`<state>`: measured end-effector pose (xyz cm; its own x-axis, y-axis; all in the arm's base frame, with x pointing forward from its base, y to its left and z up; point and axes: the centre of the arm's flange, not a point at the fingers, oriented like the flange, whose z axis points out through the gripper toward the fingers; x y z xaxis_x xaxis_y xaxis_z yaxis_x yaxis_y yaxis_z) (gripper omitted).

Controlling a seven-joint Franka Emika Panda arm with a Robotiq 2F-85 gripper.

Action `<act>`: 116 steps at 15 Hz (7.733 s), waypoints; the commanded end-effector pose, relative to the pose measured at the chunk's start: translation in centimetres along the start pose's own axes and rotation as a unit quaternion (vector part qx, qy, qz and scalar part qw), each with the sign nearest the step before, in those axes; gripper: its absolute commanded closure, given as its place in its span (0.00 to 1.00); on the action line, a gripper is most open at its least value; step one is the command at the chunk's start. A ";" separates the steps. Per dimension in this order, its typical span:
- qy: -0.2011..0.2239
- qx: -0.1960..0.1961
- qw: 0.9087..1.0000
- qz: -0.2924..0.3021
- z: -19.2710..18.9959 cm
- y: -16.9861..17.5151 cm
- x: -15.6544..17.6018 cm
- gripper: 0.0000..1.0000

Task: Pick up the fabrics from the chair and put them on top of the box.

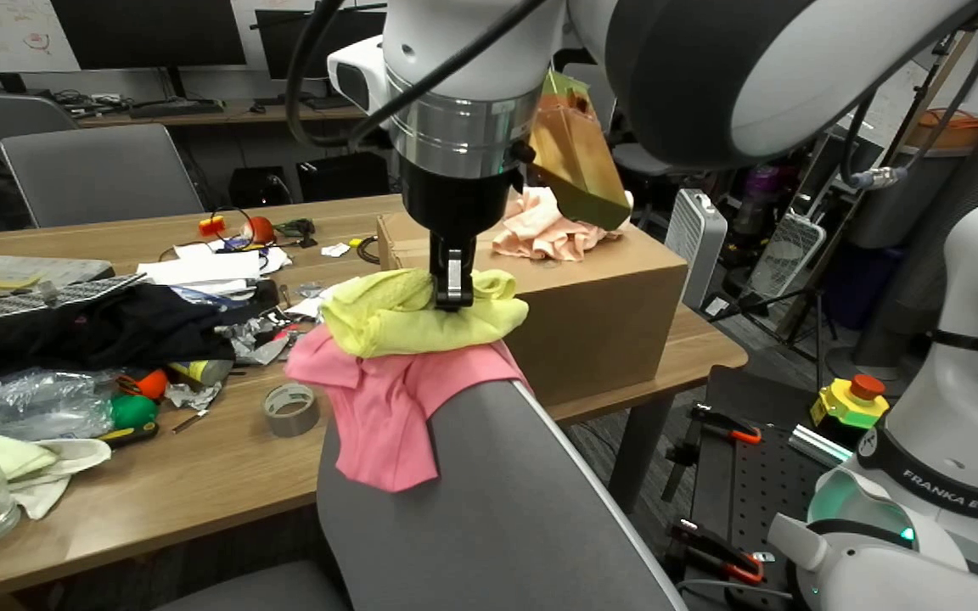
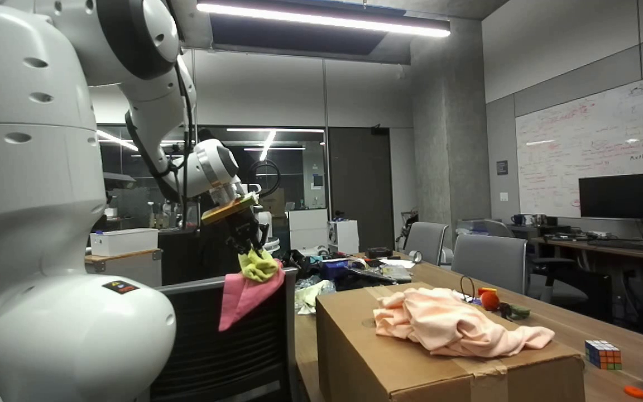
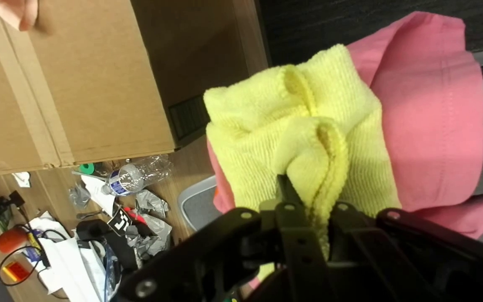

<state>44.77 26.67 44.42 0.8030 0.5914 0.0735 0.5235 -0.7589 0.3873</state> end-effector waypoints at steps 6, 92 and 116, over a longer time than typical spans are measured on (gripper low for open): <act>0.034 -0.003 0.999 0.042 -1.0 0.6 0.0 0.97; -0.004 0.095 0.996 -0.005 -0.6 3.5 -3.1 0.00; 0.055 -0.002 0.998 0.040 4.4 1.8 0.9 0.00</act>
<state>46.71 23.86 41.71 0.8047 0.5642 0.1846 0.4868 -0.8051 0.3388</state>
